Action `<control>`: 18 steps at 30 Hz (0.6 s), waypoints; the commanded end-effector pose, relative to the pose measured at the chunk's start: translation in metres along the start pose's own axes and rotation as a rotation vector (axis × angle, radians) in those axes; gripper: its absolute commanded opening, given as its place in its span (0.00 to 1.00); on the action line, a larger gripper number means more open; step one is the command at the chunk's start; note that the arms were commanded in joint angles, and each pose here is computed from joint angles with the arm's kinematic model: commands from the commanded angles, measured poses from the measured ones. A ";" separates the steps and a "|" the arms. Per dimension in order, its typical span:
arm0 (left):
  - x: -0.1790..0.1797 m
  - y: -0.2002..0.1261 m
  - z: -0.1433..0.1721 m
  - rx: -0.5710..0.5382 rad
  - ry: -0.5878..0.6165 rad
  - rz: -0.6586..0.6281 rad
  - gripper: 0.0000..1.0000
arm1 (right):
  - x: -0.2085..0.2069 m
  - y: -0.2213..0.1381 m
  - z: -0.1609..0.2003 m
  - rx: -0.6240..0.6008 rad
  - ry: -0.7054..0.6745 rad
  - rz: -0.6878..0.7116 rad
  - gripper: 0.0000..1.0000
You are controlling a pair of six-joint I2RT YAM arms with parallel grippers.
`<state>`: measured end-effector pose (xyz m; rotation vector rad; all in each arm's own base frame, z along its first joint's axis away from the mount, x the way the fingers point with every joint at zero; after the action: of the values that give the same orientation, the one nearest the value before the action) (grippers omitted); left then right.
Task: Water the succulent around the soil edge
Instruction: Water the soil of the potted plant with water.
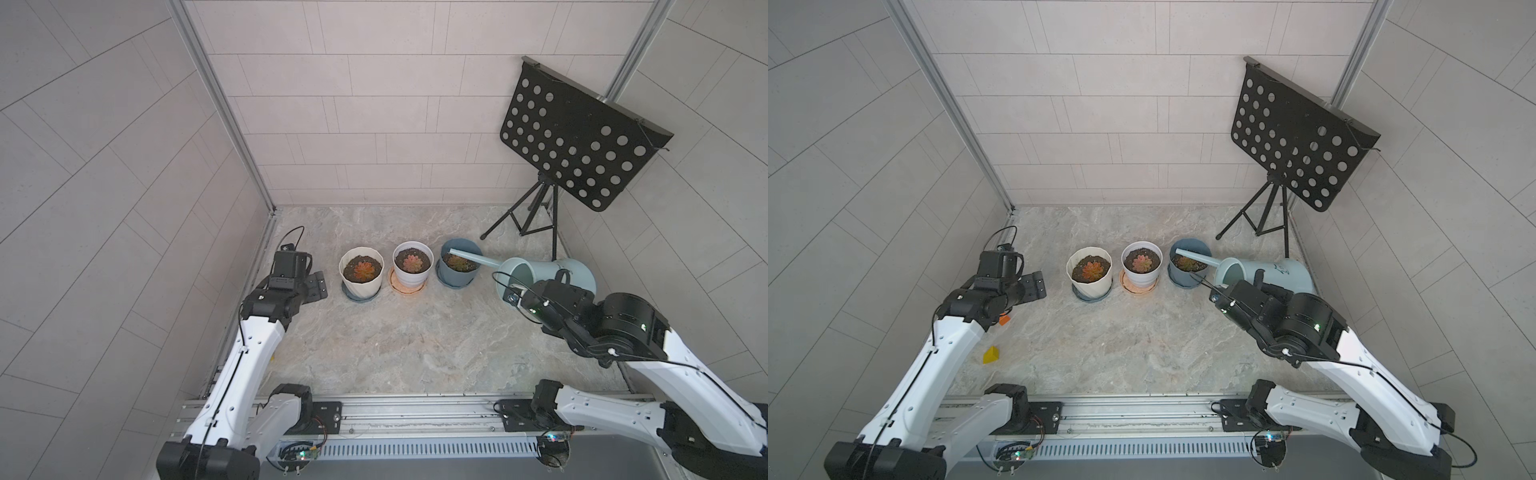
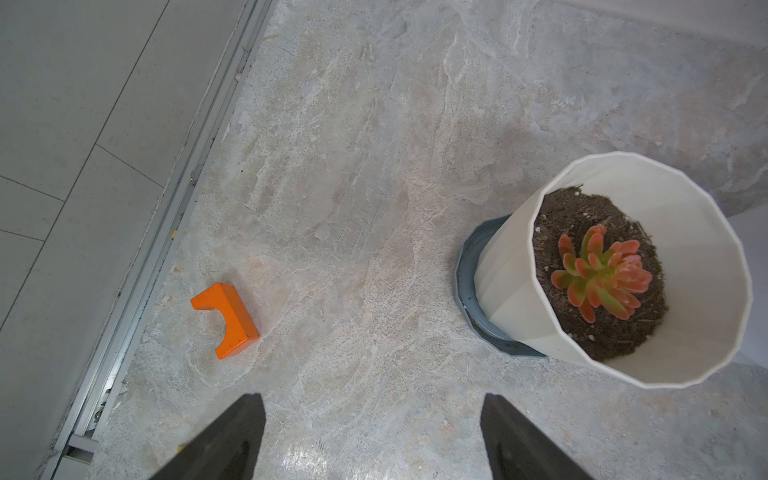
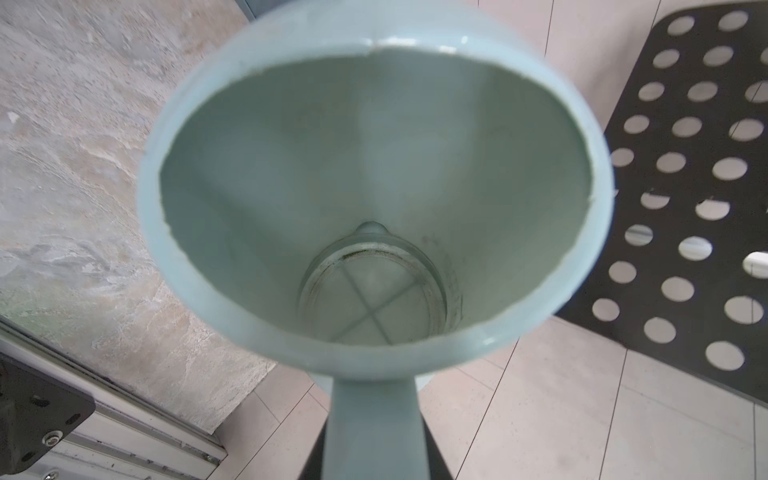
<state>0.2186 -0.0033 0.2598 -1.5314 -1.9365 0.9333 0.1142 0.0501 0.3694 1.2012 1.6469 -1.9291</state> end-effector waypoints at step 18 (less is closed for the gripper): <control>0.001 -0.005 -0.002 -0.020 -0.002 0.010 0.89 | -0.010 -0.008 -0.054 0.093 -0.204 0.178 0.00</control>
<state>0.2182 -0.0039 0.2603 -1.5408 -1.9326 0.9366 0.1396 0.1122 0.3763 1.1265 1.4745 -1.9037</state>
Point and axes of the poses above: each gripper's point midway between its finger pads, its own y axis out along the fingers, its own x axis along the line the jaws close on, z = x × y, the point moved 9 cm from there along -y, back along the fingers, and after that the axes turned 1 degree about y, right-handed, at the moved point
